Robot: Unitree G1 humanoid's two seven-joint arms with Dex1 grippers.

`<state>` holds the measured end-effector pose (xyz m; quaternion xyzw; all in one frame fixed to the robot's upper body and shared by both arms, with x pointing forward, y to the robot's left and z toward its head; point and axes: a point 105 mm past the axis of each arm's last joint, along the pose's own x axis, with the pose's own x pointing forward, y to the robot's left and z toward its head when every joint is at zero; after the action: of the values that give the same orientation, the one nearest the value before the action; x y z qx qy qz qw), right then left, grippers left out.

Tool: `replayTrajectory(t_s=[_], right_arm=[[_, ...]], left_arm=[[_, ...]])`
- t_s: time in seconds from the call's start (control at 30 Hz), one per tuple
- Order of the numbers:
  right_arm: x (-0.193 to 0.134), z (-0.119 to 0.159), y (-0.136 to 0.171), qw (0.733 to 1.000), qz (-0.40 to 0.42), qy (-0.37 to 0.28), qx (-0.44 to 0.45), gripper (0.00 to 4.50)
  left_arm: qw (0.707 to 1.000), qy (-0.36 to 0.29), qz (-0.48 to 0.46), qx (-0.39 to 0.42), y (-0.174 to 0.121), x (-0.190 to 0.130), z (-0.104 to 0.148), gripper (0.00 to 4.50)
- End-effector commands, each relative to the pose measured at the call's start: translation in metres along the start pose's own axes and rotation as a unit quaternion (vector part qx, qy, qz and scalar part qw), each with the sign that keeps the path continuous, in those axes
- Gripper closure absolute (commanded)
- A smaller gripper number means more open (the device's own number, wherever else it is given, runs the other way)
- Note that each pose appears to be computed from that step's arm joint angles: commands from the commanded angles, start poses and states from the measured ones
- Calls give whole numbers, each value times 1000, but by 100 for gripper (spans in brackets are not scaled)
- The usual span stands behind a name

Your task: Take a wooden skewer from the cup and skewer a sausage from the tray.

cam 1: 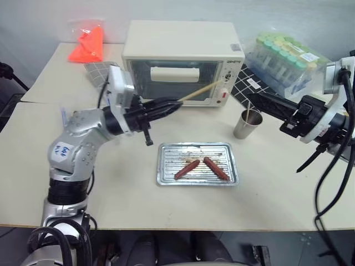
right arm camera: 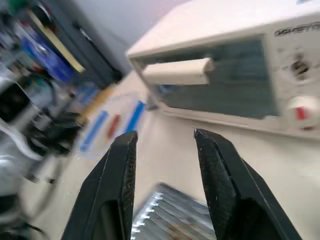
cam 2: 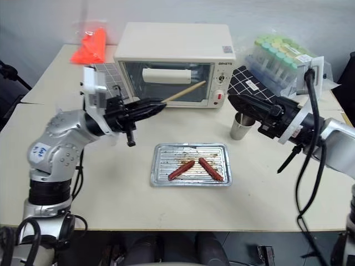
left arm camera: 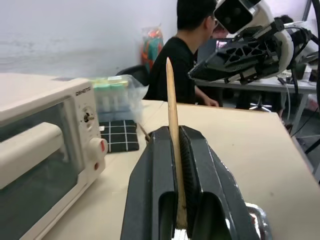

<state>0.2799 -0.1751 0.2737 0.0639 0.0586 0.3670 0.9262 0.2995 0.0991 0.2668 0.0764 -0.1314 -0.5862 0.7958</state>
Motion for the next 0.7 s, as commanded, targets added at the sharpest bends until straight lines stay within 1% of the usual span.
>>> replayTrajectory(t_s=[0.03,0.07,0.1,0.17,0.23,0.3,0.4,0.57,0.7], right_arm=[[2,-14,-2,992,-4,63,-109,228],[5,-23,-6,987,-15,88,-130,219],[6,-29,-9,984,-22,104,-145,193],[11,-50,-17,965,-45,162,-200,144],[16,-66,-10,960,-25,184,-212,144],[19,-78,2,962,6,194,-192,144],[23,-102,13,954,23,226,-197,144],[34,-125,15,949,13,246,-197,144],[38,-135,5,944,-18,260,-202,144]], left_arm=[[999,26,-15,15,-8,-22,8,450],[998,50,-22,14,-11,-33,7,450],[997,66,-27,14,-14,-40,7,450],[994,103,-47,9,-24,-53,7,450],[991,119,-57,4,-29,-60,9,450],[990,129,-59,3,-32,-63,10,450],[988,140,-59,3,-33,-68,12,450],[989,136,-50,8,-30,-65,14,450],[990,132,-49,10,-30,-61,15,450]])
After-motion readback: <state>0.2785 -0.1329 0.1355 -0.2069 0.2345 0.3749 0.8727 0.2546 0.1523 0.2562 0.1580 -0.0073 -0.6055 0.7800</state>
